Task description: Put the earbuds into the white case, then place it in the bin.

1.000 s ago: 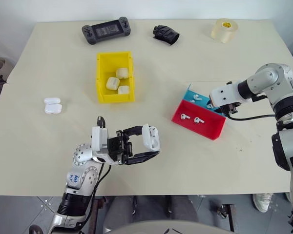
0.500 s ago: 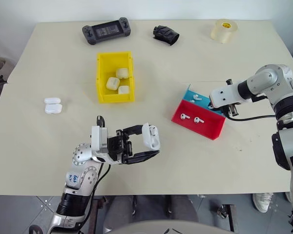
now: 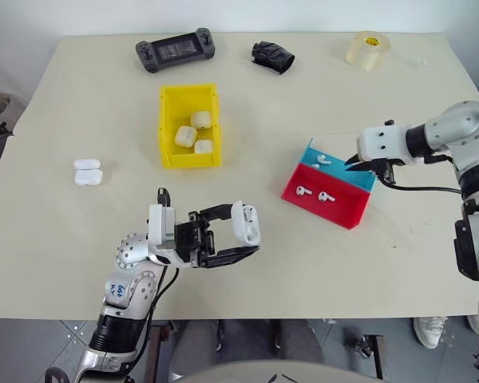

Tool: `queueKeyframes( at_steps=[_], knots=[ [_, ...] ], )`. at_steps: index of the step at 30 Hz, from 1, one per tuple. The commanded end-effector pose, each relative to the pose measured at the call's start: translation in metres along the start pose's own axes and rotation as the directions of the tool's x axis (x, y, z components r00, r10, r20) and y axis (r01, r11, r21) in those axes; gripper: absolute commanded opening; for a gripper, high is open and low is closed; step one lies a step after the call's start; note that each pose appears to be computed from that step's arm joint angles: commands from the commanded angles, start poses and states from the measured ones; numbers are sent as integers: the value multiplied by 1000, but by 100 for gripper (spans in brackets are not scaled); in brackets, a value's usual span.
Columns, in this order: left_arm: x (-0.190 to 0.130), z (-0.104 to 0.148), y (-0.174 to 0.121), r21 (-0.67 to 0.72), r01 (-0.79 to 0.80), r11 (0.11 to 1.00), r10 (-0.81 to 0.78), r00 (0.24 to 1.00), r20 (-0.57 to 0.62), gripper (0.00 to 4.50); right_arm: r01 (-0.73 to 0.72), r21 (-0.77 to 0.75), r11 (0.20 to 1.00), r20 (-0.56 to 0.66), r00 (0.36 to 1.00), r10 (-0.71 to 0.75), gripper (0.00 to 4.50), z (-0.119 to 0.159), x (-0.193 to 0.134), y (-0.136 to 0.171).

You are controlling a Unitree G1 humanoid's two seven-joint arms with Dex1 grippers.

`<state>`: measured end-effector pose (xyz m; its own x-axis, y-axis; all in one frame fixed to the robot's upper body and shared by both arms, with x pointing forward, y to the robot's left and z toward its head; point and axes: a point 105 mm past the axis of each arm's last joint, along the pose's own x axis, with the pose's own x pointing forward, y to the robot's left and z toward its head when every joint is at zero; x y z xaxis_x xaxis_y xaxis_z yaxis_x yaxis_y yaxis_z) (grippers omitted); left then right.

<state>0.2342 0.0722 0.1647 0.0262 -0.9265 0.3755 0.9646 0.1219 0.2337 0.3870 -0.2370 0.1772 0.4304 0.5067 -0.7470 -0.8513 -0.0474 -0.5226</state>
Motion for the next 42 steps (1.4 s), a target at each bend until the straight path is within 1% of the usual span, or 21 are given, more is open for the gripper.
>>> queueKeyframes(
  at_steps=[1,4,7,8,10,13,17,25,31,42],
  knots=[
    [5,11,0,34,27,999,-28,999,29,280,80,54,995,57,995,-83,44,4,-17,-11],
    [5,11,0,25,33,999,-34,999,29,280,125,213,969,102,983,-149,44,9,-18,-23],
    [5,10,0,21,41,999,-42,999,26,280,119,365,923,146,972,-183,44,17,-12,-32],
    [5,11,1,23,42,999,-43,999,25,280,87,378,922,147,977,-153,62,19,-9,-30],
    [7,12,3,27,44,999,-45,999,25,280,111,431,896,121,976,-179,101,21,-1,-35],
    [7,12,4,28,48,998,-49,998,25,280,110,512,852,92,979,-181,190,22,8,-38],
    [7,13,3,29,50,998,-51,998,24,280,147,520,842,59,977,-207,190,24,16,-43],
    [7,13,2,34,40,999,-41,999,24,280,168,511,843,20,978,-207,190,26,27,-45],
    [8,13,1,32,33,999,-34,999,26,280,167,518,839,29,977,-212,190,32,34,-48],
    [8,13,1,35,29,999,-30,999,29,280,188,525,830,-9,976,-216,190,27,46,-45]
  ],
)
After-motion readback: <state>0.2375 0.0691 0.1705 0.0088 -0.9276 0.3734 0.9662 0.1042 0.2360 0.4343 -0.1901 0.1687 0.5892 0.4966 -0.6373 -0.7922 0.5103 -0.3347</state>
